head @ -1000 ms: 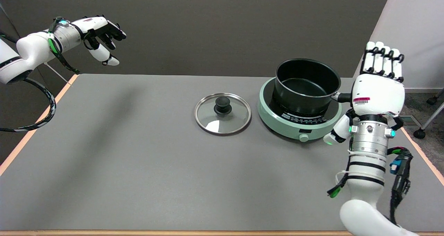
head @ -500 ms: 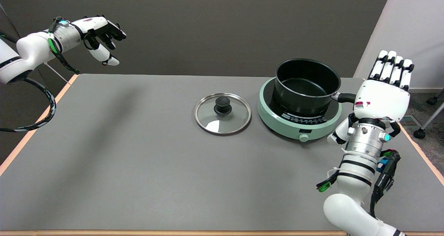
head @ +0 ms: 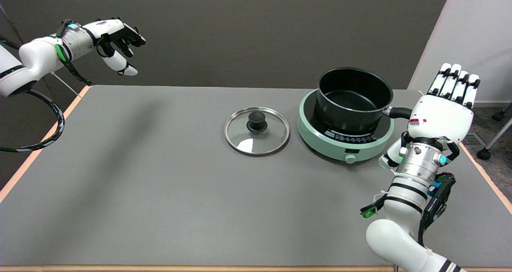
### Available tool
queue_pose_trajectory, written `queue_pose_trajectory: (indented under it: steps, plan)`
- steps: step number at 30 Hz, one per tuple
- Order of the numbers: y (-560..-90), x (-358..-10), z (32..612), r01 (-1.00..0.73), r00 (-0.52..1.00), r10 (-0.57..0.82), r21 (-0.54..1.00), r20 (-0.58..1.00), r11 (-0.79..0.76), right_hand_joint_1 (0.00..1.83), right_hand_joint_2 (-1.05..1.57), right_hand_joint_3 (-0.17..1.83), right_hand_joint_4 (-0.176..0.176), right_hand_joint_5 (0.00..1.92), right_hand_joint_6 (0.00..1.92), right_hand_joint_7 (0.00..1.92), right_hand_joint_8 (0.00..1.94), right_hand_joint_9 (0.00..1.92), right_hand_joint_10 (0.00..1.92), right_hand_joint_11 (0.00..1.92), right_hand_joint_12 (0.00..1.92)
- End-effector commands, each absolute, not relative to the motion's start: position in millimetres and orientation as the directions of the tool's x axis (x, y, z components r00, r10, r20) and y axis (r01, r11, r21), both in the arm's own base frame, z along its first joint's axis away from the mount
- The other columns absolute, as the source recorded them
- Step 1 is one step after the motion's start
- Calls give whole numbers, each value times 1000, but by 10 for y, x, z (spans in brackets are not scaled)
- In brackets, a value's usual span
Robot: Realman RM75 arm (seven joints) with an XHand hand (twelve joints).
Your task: Pick up the pot.
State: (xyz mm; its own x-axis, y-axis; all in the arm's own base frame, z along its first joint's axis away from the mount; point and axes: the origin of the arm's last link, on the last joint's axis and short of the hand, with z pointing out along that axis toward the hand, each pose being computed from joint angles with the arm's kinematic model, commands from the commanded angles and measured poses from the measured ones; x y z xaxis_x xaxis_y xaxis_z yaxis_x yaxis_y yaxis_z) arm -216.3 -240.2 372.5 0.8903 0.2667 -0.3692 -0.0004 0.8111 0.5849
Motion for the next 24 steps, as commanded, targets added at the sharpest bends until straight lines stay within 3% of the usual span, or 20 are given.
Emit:
queue_pose_trajectory:
  steps: [1,24]
  plan:
    - [-2495,-2200,3810,-10,900,246,547,-359,837,1392,-897,895,-176,109,109,109,109,109,109,109,109]
    - [-2590,-2250,3898,-32,912,243,532,-331,846,1387,-911,881,-176,101,101,101,101,101,101,101,101]
